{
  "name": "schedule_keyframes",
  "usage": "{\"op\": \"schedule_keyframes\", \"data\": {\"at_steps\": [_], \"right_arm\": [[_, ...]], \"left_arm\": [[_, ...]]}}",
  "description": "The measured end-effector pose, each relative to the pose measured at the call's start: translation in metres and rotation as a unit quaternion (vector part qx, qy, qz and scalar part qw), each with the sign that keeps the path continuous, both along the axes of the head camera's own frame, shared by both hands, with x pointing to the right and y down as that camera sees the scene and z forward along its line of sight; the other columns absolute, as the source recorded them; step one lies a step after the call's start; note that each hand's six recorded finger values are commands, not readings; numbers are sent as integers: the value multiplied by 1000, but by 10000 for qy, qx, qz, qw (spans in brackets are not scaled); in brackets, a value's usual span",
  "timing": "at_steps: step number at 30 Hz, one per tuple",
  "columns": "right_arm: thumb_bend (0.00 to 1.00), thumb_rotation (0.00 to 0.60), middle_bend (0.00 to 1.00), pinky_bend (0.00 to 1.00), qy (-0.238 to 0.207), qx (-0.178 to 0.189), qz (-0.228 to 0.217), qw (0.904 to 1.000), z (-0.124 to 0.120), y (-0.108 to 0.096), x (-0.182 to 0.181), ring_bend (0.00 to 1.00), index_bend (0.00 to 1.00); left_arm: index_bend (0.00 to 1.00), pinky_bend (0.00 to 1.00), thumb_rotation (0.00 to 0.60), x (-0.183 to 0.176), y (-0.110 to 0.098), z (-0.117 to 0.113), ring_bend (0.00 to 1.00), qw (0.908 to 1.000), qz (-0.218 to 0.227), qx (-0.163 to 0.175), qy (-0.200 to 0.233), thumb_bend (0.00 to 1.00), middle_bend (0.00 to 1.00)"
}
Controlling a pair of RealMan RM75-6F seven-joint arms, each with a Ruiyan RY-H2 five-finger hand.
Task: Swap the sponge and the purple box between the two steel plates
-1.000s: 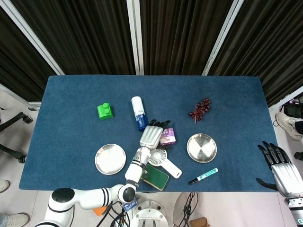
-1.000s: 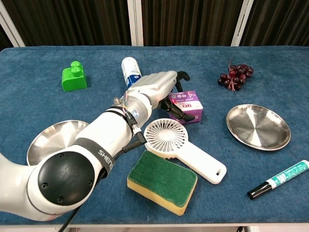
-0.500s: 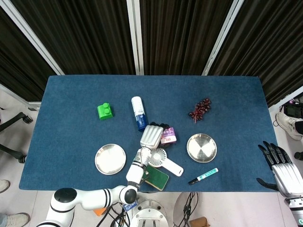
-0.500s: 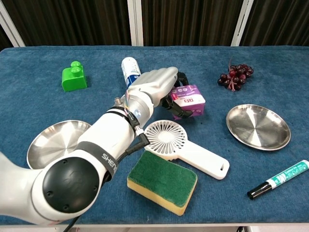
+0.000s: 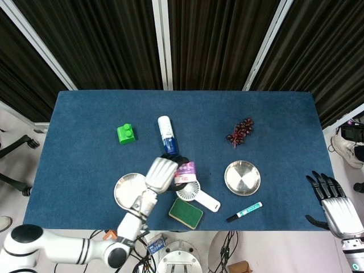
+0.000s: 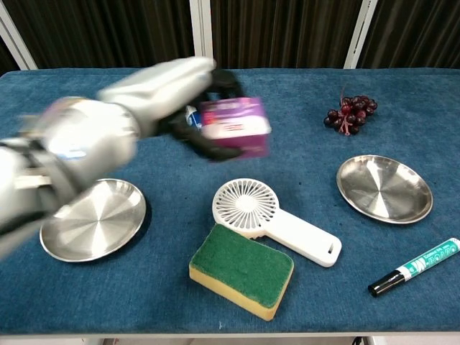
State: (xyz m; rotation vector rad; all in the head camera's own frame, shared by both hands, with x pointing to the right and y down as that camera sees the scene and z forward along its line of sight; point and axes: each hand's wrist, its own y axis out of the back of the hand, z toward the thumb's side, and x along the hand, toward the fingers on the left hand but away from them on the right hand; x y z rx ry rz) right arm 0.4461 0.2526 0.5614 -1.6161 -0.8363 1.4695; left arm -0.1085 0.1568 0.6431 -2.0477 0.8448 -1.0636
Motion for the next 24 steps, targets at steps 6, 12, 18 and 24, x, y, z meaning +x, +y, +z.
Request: {"op": "schedule_keyframes", "data": {"at_steps": [6,12,18,24], "right_arm": [[234,600,0,128,50,19,-41,10000,1,3,-5,0,0],[234,600,0,128,62,-34,-144,9999,3,7,-11,0,0],[234,600,0,128,54,-23,-205,9998,3,9,-12,0,0],[234,600,0,128,55,-35,-265,9996,5,10,-15,0,0]], "left_arm": [[486,331,600,-93,34,-3,487,9966,-212,-353,-720,380,538],[486,294,600,-119,49,20,447,9931,-122,-449,-1074,357,524],[470,294,600,-135,52,38,389,9913,-109,-526,-1199,325,449],[367,294,596,-148,55,39,310,9907,-74,-586,-1228,216,354]]}}
